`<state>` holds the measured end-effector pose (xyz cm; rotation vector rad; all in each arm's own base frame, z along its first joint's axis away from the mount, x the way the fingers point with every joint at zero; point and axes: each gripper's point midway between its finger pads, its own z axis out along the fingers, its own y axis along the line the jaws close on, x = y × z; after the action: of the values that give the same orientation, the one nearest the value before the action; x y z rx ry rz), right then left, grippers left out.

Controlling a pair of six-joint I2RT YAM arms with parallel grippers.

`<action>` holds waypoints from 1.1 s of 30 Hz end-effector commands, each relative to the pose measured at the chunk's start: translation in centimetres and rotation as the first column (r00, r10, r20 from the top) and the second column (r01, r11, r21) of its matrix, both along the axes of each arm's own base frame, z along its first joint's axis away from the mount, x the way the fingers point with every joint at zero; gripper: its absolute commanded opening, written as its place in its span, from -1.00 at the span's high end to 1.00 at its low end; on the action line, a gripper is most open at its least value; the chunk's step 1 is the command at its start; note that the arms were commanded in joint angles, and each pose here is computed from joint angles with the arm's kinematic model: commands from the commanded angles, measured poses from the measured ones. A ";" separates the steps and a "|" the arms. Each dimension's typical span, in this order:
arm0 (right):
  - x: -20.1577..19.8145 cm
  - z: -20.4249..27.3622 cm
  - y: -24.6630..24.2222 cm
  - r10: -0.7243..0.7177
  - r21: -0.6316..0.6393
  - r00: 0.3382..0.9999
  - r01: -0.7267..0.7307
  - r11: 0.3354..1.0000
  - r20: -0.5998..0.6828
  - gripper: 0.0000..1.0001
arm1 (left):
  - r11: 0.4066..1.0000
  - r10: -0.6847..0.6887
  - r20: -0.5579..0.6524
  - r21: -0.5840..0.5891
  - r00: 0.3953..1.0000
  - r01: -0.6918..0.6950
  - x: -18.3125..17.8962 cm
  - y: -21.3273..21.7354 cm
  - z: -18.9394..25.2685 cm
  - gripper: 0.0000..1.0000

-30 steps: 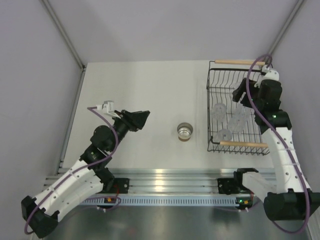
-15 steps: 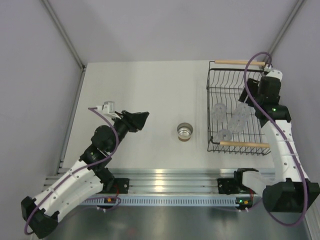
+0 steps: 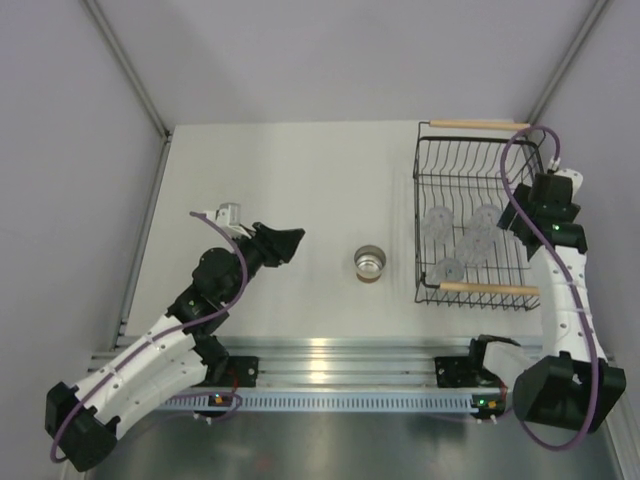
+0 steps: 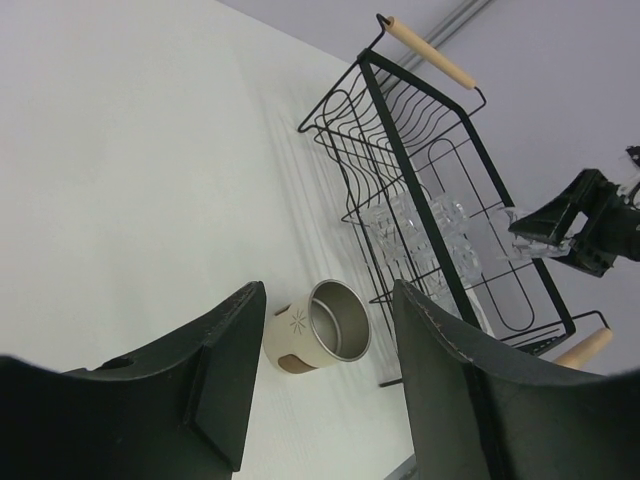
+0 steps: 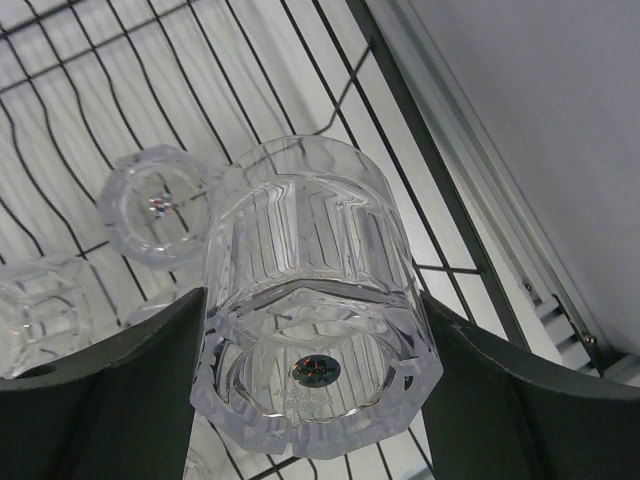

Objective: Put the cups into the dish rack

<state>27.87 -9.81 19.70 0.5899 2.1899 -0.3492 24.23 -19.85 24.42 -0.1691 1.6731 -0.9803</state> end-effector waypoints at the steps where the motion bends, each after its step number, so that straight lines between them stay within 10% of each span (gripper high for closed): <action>1: -0.4 -0.4 -1.1 -0.039 0.005 0.999 0.039 0.999 -0.014 1.00 | 0.998 -0.019 0.068 -0.062 0.998 0.023 -0.1 -0.4 2.6 -0.18; 33: 2.1 -8.6 0.2 0.016 0.165 0.988 0.010 0.986 -0.157 1.00 | 0.997 -0.001 0.072 -0.075 0.997 0.007 -0.6 0.4 3.1 -0.18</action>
<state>28.46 -9.27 10.74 0.6531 2.4543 -0.2395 23.56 -19.70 26.09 -0.1723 1.6179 -1.0319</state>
